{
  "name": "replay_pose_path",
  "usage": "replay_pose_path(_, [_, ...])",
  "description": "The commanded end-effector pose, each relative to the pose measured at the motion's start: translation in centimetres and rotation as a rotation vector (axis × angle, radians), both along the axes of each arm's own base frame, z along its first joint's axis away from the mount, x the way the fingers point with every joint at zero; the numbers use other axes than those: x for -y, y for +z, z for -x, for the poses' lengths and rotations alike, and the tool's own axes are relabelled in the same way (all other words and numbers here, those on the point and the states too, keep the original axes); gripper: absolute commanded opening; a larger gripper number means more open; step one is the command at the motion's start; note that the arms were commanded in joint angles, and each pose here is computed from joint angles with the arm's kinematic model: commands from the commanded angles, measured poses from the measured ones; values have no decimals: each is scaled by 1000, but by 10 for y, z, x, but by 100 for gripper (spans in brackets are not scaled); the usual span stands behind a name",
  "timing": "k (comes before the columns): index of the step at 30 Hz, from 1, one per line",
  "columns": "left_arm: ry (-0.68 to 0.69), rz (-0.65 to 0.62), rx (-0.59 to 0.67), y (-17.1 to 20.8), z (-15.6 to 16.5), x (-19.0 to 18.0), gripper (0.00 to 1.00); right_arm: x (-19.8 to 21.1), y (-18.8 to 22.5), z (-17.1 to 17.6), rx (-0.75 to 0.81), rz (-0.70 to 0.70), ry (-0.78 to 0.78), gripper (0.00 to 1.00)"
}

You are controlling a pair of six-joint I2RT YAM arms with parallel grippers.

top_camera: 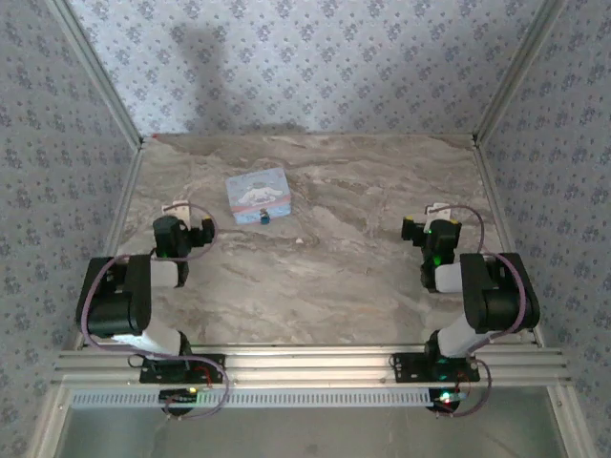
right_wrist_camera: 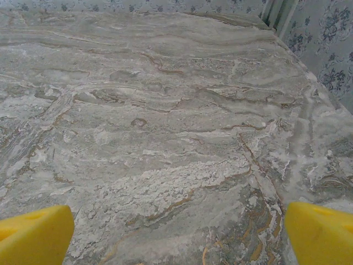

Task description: Unlock a padlock with a key

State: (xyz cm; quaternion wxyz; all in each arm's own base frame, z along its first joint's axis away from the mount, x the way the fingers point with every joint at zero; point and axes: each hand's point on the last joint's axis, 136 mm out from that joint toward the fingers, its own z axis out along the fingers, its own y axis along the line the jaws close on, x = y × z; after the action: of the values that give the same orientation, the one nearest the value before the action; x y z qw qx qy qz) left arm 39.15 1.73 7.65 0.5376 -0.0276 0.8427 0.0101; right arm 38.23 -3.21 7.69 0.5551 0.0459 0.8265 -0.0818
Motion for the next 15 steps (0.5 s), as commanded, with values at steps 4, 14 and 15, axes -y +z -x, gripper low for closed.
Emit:
replay_pose_path(4, [-15, 8, 40, 12, -7, 4, 98, 0, 11, -5, 33, -15, -3, 100])
replay_pose_path(14, [-15, 9, 39, 12, -6, 4, 98, 1, 11, -6, 31, -21, 0, 100])
replay_pose_path(15, [-15, 9, 41, 12, -7, 4, 98, 1, 11, -6, 32, -20, -1, 100])
